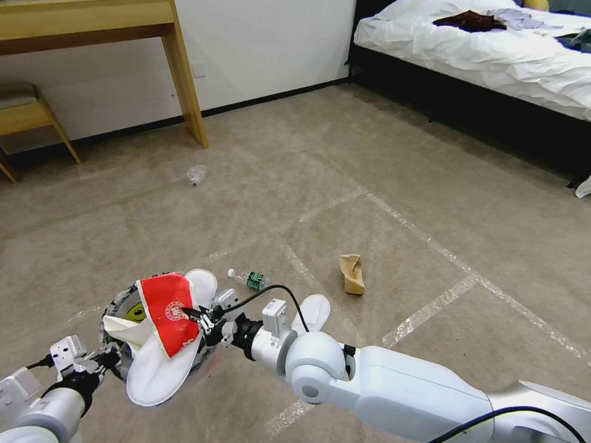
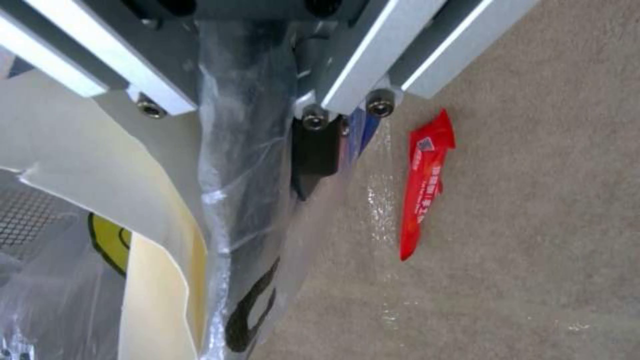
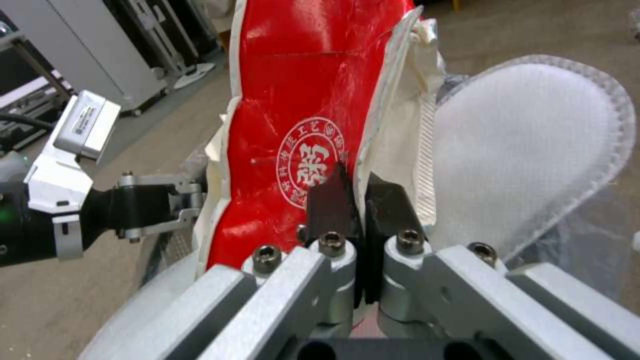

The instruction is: Pick up the trash bin and place the garbage on the floor into it.

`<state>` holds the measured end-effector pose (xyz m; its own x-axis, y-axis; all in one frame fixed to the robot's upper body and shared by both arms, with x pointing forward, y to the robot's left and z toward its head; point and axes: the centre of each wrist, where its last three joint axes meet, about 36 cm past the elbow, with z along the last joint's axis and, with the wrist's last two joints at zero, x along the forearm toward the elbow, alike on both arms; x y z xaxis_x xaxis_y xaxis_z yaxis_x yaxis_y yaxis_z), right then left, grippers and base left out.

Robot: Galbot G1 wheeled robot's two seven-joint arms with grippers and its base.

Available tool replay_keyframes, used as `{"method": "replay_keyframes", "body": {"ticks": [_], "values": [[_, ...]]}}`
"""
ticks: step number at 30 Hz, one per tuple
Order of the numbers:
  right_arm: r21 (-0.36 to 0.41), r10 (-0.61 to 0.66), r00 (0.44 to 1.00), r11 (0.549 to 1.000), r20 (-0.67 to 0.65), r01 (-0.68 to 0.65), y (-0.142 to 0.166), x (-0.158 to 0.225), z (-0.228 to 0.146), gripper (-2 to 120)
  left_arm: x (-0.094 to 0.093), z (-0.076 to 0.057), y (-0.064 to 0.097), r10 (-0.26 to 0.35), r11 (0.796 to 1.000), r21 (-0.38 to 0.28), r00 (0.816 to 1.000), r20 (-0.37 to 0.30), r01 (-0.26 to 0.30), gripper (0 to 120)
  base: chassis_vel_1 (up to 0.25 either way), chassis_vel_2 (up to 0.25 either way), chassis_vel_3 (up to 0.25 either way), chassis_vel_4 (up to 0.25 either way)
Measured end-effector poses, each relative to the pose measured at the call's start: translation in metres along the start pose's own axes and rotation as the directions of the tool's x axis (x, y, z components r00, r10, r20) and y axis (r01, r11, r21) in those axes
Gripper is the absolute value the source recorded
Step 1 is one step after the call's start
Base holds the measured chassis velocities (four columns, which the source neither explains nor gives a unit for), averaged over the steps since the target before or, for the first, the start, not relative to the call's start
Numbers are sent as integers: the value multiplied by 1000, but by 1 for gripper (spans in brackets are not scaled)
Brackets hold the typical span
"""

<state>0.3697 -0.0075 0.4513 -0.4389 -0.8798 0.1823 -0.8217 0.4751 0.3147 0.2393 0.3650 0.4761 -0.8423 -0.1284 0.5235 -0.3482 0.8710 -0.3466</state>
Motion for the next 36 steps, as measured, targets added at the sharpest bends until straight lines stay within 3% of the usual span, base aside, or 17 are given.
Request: {"method": "replay_keyframes", "body": {"ticks": [26, 36], "values": [[18, 16, 1000, 1000, 1, -16, -9, -13, 7, 0, -3, 2, 0, 6, 1000, 1, 1000, -8, -6, 1, 0, 0, 0, 0], [61, 46, 999, 997, -27, -45, -14, -12, 5, 0, -5, 2, 0, 6, 1000, 2, 1000, -9, -6, 1, 0, 0, 0, 0]]}}
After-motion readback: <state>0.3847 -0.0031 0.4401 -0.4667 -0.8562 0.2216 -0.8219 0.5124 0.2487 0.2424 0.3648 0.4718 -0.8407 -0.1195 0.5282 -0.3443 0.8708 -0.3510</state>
